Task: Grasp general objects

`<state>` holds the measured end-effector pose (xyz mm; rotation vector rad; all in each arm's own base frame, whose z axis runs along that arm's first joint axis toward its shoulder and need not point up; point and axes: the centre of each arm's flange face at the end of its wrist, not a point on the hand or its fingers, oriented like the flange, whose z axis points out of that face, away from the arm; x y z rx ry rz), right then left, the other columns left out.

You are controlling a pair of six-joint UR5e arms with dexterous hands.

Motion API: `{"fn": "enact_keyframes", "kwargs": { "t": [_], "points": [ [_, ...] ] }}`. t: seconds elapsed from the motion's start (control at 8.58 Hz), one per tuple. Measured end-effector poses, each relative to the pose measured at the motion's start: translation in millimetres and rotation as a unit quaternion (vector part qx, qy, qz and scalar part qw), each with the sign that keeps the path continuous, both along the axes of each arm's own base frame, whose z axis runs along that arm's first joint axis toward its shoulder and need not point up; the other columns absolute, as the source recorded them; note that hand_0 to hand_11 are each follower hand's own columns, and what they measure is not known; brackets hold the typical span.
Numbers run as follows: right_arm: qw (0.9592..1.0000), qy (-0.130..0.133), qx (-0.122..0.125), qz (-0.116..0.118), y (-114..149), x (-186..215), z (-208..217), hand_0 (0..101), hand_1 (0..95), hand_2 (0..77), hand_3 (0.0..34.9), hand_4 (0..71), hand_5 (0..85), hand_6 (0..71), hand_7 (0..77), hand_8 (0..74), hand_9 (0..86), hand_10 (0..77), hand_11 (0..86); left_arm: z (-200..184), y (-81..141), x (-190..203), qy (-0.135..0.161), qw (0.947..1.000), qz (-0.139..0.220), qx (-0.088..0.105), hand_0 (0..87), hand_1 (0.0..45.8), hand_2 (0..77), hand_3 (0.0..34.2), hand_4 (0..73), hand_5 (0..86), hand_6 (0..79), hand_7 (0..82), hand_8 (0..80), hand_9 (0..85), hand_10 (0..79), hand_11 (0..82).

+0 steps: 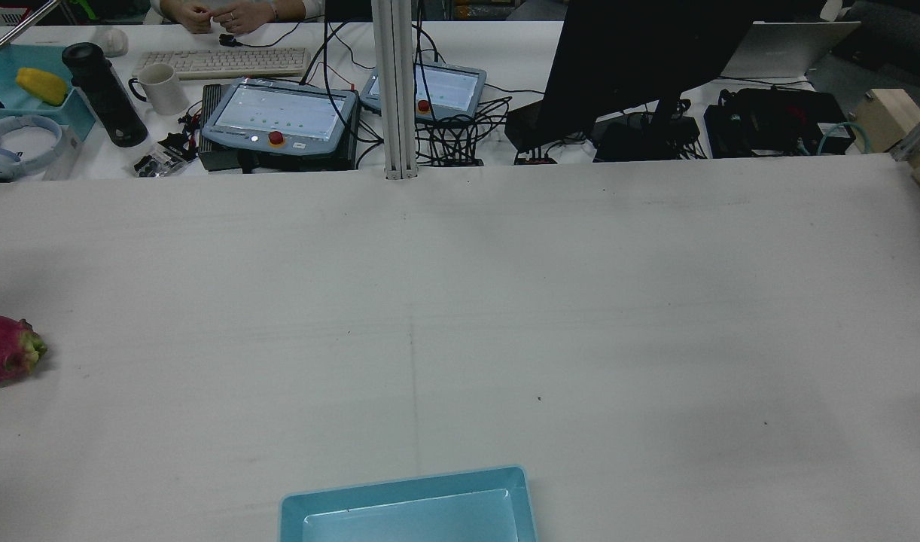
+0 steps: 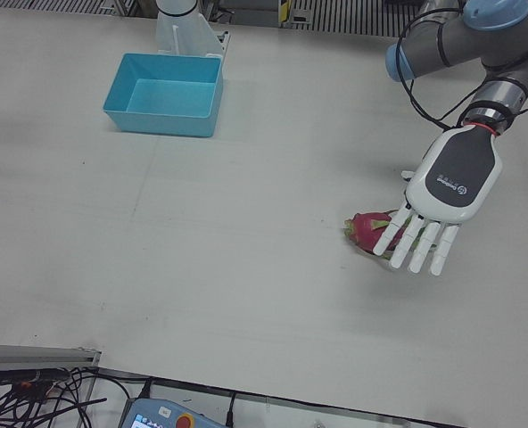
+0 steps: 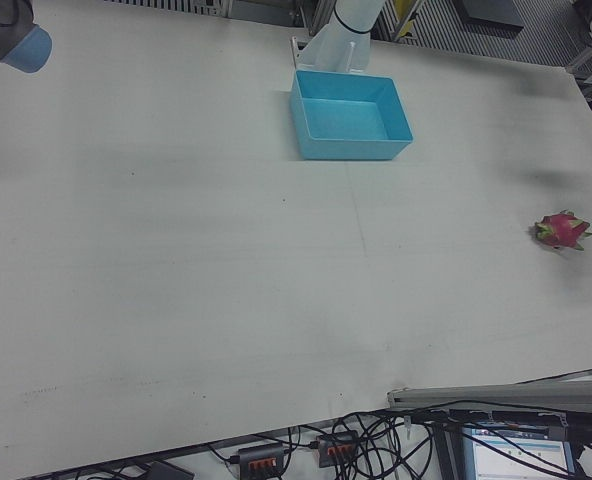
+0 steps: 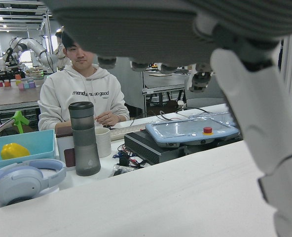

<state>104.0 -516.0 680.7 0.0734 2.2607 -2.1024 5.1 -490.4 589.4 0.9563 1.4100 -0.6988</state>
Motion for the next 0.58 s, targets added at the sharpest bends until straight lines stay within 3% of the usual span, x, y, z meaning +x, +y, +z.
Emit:
{"fn": "enact_keyframes", "kwargs": {
  "t": [0.23,0.58],
  "points": [
    [1.0000,0.000,0.000,0.000,0.0,0.0,0.3,0,6.0,74.7,0.0,0.0,0.0,0.0,0.0,0.0,0.5,0.0,0.5,19.4,0.5,2.0,-0.020,0.9998,0.000,-0.008,64.3,0.0,3.3,10.3,3.8,1.6,0.0,0.0,1.1,0.5,1.1,3.8],
    [1.0000,0.000,-0.001,0.000,0.0,-0.2,0.5,0,6.0,74.7,0.0,0.0,0.0,0.0,0.0,0.0,0.5,0.0,0.5,63.0,2.4,13.4,-0.034,0.9986,0.011,-0.040,64.1,0.0,3.3,7.8,4.4,1.6,0.0,1.1,1.1,0.5,1.1,3.8]
  ]
}}
